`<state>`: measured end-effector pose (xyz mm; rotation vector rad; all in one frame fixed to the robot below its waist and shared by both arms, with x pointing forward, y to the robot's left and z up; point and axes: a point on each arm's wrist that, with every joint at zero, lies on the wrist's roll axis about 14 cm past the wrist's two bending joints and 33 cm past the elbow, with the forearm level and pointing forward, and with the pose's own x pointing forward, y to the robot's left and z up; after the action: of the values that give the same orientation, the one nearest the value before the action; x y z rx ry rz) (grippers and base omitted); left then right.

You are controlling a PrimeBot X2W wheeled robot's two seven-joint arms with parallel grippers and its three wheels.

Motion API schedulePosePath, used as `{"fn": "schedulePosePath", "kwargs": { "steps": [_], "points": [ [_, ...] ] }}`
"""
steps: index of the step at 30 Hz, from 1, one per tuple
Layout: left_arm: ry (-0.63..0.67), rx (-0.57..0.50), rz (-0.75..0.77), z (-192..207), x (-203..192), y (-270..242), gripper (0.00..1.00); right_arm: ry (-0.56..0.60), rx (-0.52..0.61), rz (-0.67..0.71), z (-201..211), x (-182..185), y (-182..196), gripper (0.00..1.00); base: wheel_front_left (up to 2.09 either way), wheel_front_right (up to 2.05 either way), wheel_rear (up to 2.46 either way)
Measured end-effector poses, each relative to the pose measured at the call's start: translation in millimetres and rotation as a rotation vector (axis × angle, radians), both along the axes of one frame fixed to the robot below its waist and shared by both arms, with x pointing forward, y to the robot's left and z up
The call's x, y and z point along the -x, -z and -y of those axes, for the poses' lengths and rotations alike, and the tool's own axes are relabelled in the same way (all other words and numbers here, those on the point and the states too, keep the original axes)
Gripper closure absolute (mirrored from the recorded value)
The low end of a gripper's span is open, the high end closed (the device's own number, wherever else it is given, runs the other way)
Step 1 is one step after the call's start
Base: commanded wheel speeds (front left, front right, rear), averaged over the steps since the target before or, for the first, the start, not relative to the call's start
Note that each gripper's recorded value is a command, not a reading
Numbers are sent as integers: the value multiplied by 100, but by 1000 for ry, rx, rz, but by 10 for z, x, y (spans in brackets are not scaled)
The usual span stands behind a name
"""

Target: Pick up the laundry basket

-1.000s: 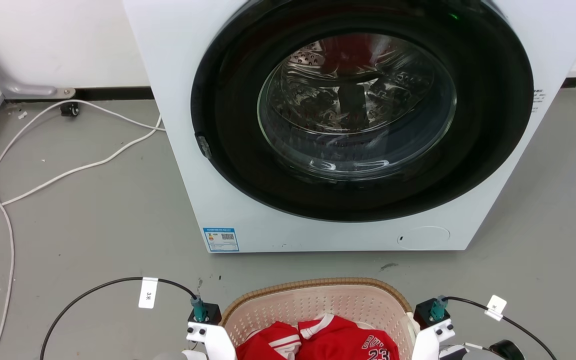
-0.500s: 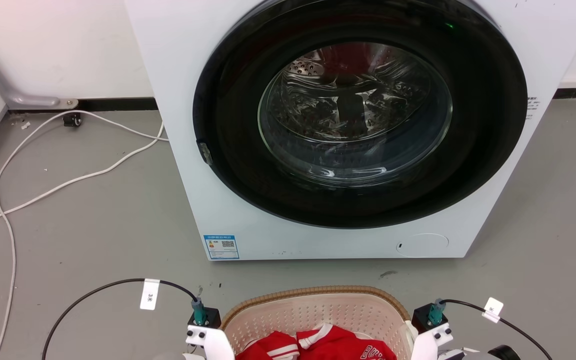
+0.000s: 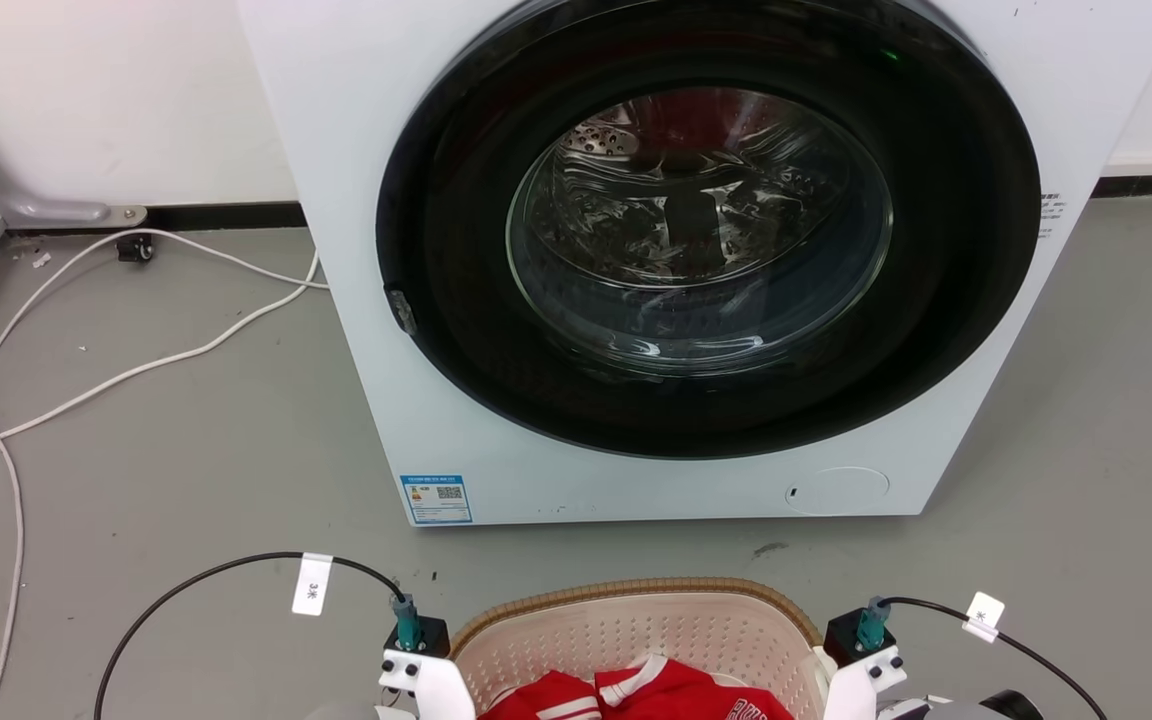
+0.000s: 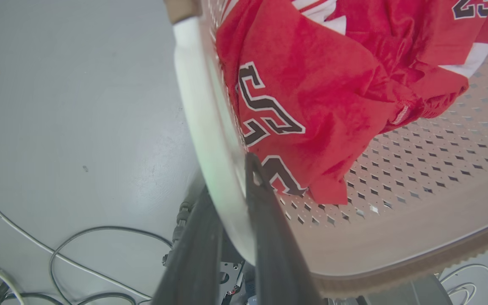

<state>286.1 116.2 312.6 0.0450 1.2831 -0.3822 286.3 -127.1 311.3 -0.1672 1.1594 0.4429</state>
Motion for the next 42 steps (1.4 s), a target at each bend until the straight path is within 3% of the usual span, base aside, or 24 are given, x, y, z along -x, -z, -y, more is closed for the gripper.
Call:
{"fn": "schedulePosePath", "kwargs": {
  "steps": [42],
  "points": [
    [37, 0, -72, 41, 114, 20, 100, 9, 6, -50, 43, 104, 18, 100, 0, 0, 0]
  ]
}}
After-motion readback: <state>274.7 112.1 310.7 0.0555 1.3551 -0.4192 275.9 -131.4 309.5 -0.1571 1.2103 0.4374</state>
